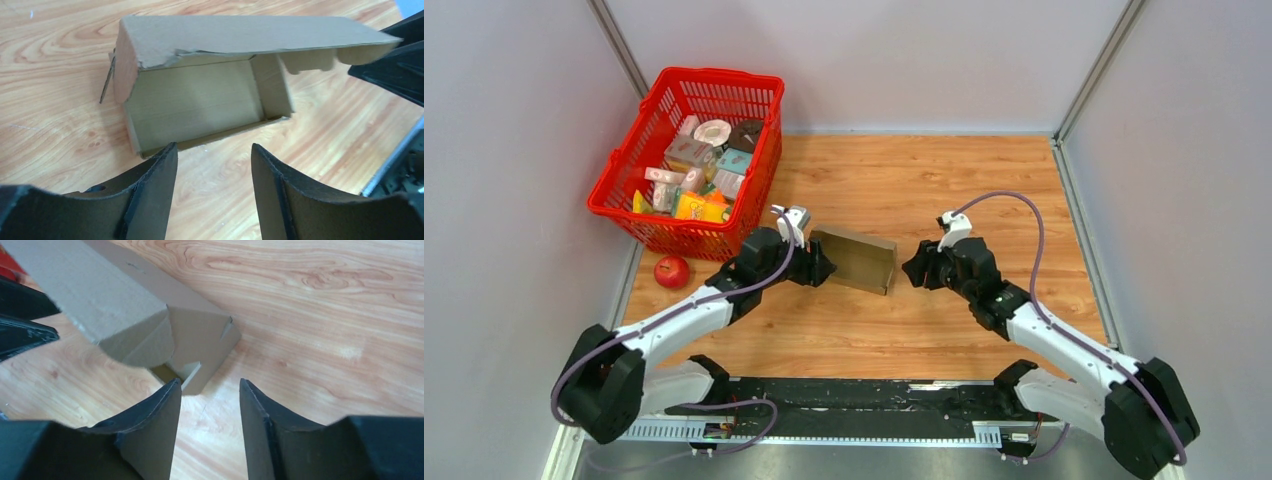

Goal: Fold the paper box

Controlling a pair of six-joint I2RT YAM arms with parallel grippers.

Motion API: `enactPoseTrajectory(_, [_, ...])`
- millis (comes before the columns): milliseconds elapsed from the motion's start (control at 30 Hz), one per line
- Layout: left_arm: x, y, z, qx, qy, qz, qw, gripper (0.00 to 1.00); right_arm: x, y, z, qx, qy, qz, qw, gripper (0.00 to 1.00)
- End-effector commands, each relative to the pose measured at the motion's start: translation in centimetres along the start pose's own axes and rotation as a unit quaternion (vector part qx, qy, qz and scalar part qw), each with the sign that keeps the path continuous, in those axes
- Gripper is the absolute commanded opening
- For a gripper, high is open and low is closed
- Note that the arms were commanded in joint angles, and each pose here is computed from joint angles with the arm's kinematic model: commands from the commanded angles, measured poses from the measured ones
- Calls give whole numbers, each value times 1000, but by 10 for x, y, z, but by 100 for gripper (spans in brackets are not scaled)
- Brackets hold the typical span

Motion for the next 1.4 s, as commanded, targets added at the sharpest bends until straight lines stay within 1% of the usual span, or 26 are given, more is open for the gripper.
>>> enactPoseTrajectory(0, [-2,-21,27,-40,11,3,999,64,3,2,28,-8,18,-24,1000,54])
enactPoseTrajectory(67, [-5,-26,36,-50,18,4,999,65,6,3,37,-13,24,-34,999,62])
enactPoseTrajectory(100, [-4,-27,40,-49,15,3,999,65,17,6,39,-10,17,-50,999,66])
enactPoseTrajectory(133, [3,-29,48,-48,3,-1,999,64,21,8,40,-7,20,-63,998,75])
enactPoseTrajectory(167, [-1,-23,54,-27,12,0,1000,64,18,9,40,-6,37,-75,996,79])
enactPoseTrajectory(200, [15,-21,60,-3,-9,-4,1000,64,34,22,41,22,35,-97,994,81])
enactPoseTrajectory(233, [24,-22,67,5,-19,-7,1000,64,38,21,40,24,44,-115,992,83])
enactPoseTrajectory(267, [26,-19,73,19,-11,-16,1000,65,40,24,40,29,59,-130,989,84])
enactPoseTrajectory(300, [49,-26,82,20,-37,-21,999,67,37,28,33,37,87,-161,982,85])
enactPoseTrajectory(333, [54,-25,85,28,-35,-19,999,68,51,33,32,46,86,-172,980,86])
enactPoseTrajectory(367, [77,-31,92,30,-58,-16,998,70,48,32,31,41,108,-185,976,86])
enactPoseTrajectory(400, [85,-22,91,50,-60,-3,997,74,47,31,26,40,124,-195,972,86])
enactPoseTrajectory(433, [91,-17,93,64,-58,15,996,75,54,32,24,39,121,-203,971,86])
enactPoseTrajectory(467, [110,-21,95,66,-71,23,995,75,57,31,21,40,117,-209,970,86])
enactPoseTrajectory(533, [112,-9,81,79,-33,54,995,75,59,31,15,44,118,-237,963,86])
enactPoseTrajectory(567, [125,-13,79,74,-34,56,995,75,63,32,12,50,112,-244,962,86])
enactPoseTrajectory(600, [120,-2,62,87,-2,70,994,75,65,34,11,58,114,-253,959,85])
enactPoseTrajectory(633, [115,7,58,105,21,83,991,75,63,35,8,58,118,-257,957,85])
enactPoseTrajectory(667, [123,7,53,105,24,86,990,76,65,36,6,61,117,-263,956,85])
enactPoseTrajectory(700, [115,15,39,110,49,95,988,75,66,37,5,63,118,-267,954,85])
enactPoseTrajectory(867, [112,34,13,135,53,115,983,75,67,30,-6,50,111,-279,953,86])
enactPoseTrajectory(1000, [97,49,-7,155,81,136,975,73,60,26,-18,49,121,-296,946,87])
enactPoseTrajectory(1033, [95,49,-11,151,84,147,974,72,61,26,-21,56,118,-297,946,87])
enactPoseTrajectory(1100, [85,45,-21,128,105,160,973,70,53,30,-27,67,134,-309,939,87])
enactPoseTrajectory(1233, [76,38,-30,94,102,188,972,70,46,34,-34,84,142,-322,932,87])
enactPoseTrajectory(1367, [68,27,-33,67,106,203,971,70,50,36,-38,95,134,-327,930,87])
Point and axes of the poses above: each gripper's point midway between its finger pads, its own z axis back along the fingers, its own y axis along the line the jaws close on, x = y × z, the point moved 1 cm from there along z, back along the fingers, and after that the axes turned 8 degrees about z, right-handed, at the moved point
